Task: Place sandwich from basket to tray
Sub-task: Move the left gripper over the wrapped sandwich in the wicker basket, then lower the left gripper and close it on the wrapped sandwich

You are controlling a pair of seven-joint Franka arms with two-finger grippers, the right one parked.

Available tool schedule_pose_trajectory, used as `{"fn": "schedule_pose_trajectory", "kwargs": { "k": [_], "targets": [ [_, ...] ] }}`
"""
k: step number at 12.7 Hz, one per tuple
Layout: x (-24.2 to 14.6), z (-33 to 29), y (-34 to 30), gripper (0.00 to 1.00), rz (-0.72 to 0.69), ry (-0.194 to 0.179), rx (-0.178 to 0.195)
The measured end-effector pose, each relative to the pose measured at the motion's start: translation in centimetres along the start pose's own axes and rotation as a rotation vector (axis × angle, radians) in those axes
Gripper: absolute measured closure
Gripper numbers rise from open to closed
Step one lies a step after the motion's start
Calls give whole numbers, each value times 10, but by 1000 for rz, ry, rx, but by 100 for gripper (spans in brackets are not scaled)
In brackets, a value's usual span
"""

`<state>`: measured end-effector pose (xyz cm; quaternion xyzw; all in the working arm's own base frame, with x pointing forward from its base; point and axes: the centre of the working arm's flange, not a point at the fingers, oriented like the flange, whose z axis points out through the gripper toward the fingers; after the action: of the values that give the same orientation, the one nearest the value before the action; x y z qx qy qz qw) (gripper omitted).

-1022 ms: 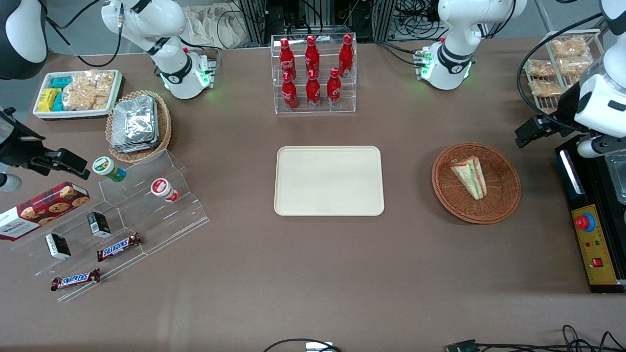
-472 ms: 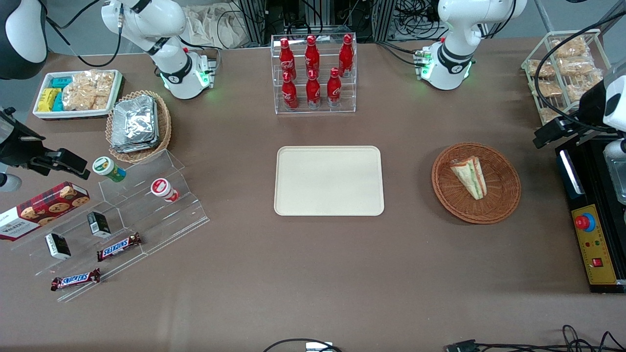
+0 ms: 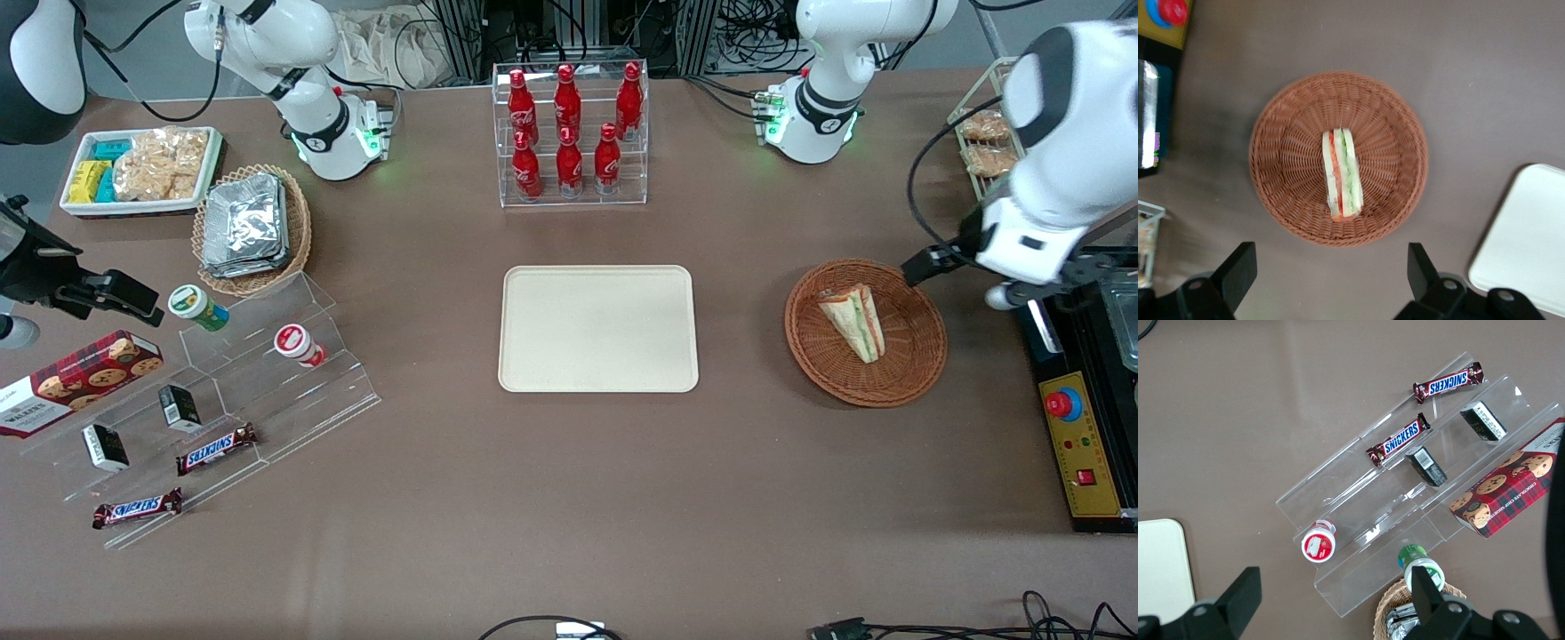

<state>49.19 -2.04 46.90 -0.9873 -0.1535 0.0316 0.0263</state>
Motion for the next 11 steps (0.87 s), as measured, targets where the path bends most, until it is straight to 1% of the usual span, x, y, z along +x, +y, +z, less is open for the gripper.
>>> {"fn": "schedule_pose_trajectory", "kwargs": {
  "k": [1, 3, 6, 9, 11],
  "targets": [
    [-9, 24, -4, 0, -4, 3, -2],
    [-13, 70, -15, 0, -24, 18, -16],
    [2, 138, -20, 0, -65, 22, -29],
    [7, 203, -9, 0, -108, 13, -32],
    [2, 241, -1, 0, -131, 7, -32]
  ]
}}
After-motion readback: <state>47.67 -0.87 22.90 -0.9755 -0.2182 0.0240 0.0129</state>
